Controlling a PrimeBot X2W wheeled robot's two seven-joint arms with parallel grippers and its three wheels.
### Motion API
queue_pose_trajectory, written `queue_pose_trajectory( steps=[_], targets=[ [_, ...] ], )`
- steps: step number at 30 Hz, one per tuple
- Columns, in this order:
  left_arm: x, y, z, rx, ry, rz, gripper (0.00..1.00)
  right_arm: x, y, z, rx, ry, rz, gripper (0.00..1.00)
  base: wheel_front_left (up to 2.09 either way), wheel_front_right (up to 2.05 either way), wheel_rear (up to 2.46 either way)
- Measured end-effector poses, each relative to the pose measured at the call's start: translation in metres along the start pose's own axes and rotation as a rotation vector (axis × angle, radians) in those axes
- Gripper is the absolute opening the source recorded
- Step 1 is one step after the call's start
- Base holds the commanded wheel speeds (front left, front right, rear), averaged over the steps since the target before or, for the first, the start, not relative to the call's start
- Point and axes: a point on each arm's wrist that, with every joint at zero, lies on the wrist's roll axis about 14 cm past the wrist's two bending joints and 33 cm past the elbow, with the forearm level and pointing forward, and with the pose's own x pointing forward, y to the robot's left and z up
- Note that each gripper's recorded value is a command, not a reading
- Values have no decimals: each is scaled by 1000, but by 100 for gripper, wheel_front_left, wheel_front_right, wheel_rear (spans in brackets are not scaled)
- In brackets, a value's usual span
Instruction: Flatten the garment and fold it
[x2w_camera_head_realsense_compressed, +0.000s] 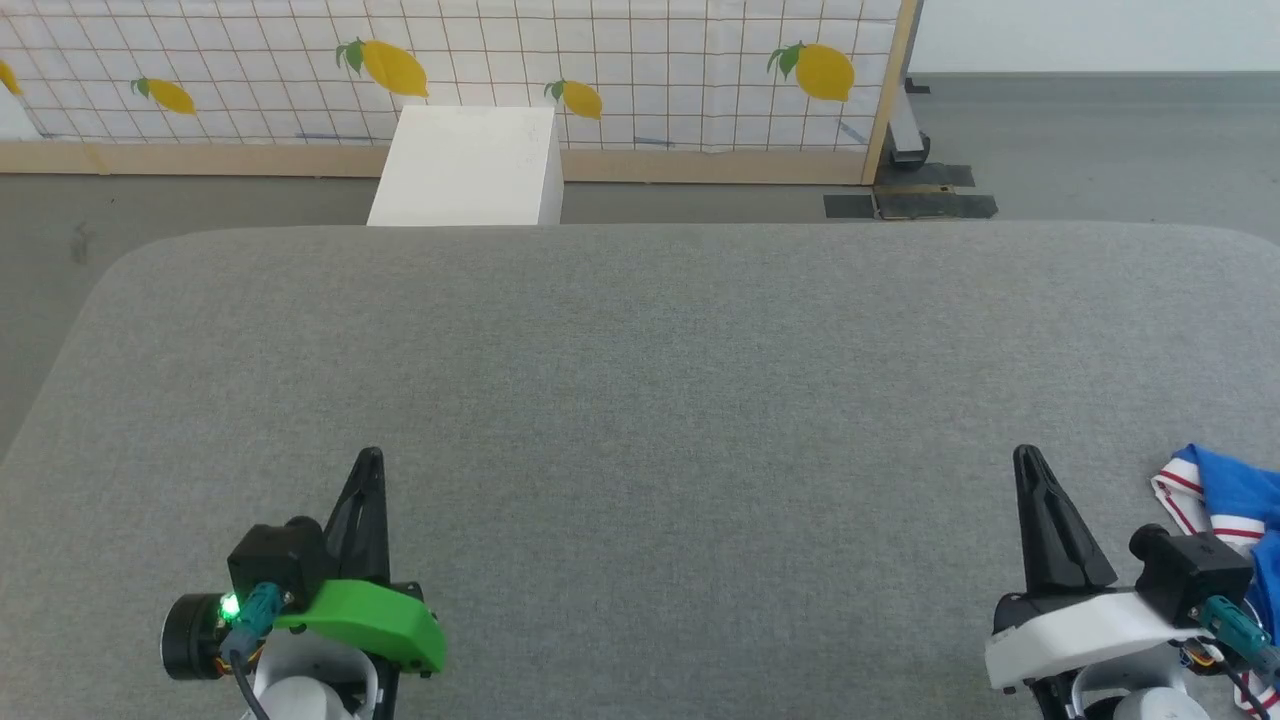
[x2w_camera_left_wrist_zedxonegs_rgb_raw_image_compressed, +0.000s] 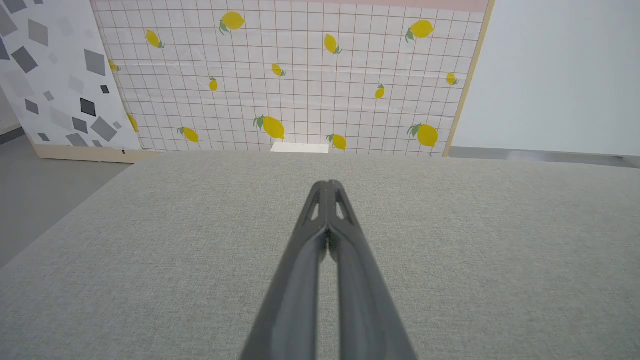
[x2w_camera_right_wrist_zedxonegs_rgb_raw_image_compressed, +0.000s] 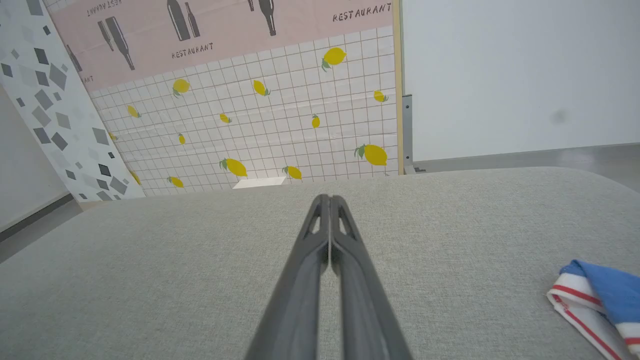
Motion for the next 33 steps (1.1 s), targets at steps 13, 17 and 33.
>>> queue_pose_trajectory(
  steps=[13,17,33],
  targets=[
    [0,0,4,8,3,4,0,2,4,2,-25,10,14,0,0,0,0],
    [-2,0,2,10,13,6,0,2,5,2,-32,15,18,0,0,0,0],
    [-2,0,5,34,20,7,0,4,9,2,-63,33,35,0,0,0,0]
  ],
)
